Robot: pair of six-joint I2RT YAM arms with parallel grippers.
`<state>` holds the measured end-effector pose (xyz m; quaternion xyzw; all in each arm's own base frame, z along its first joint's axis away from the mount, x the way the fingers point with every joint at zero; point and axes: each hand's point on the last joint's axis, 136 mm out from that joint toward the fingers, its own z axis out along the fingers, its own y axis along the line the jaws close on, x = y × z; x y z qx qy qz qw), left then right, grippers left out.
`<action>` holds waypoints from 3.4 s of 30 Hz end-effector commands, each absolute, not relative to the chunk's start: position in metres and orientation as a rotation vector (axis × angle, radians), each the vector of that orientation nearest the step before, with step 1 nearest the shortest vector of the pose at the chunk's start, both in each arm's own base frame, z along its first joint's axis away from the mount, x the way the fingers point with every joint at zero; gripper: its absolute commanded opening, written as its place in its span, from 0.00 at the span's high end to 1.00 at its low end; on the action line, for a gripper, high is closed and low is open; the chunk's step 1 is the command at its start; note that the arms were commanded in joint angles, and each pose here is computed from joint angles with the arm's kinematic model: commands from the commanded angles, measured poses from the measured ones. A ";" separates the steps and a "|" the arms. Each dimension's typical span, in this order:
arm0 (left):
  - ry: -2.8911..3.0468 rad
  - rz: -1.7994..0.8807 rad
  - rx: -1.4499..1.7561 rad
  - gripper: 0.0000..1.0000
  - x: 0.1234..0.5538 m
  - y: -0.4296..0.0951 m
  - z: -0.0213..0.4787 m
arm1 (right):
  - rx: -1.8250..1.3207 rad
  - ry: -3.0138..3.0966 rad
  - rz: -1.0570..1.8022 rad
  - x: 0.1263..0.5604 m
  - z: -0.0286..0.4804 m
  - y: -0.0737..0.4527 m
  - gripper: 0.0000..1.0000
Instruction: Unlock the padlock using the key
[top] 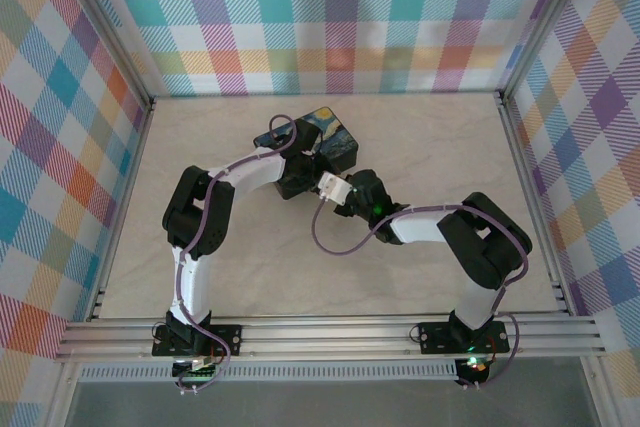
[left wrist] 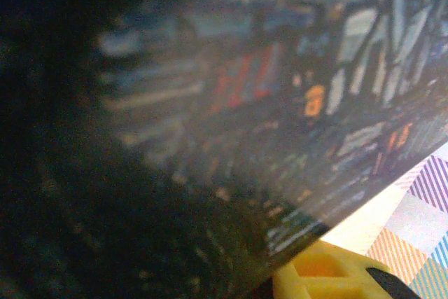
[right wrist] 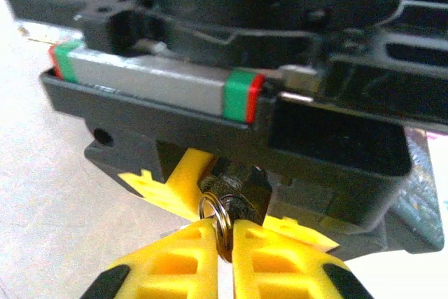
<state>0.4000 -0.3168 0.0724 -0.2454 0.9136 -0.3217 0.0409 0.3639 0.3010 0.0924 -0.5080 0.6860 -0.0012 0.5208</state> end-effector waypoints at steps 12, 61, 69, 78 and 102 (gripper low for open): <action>3.019 -1.048 -0.941 0.95 0.344 -0.328 0.046 | -0.579 2.020 0.365 0.355 0.089 0.311 1.00; 2.959 -0.922 -1.026 0.63 0.355 -0.305 0.033 | 0.396 2.103 1.029 0.372 0.105 0.292 1.00; 2.941 -0.847 -1.068 0.57 0.349 -0.292 0.029 | 0.409 2.098 1.017 0.374 0.104 0.284 1.00; 2.927 -0.775 -1.098 0.43 0.348 -0.281 0.026 | 0.383 2.080 1.024 0.379 0.108 0.285 1.00; 2.665 -0.790 -1.124 0.30 0.381 -0.231 0.119 | 0.443 2.099 1.085 0.385 0.093 0.279 1.00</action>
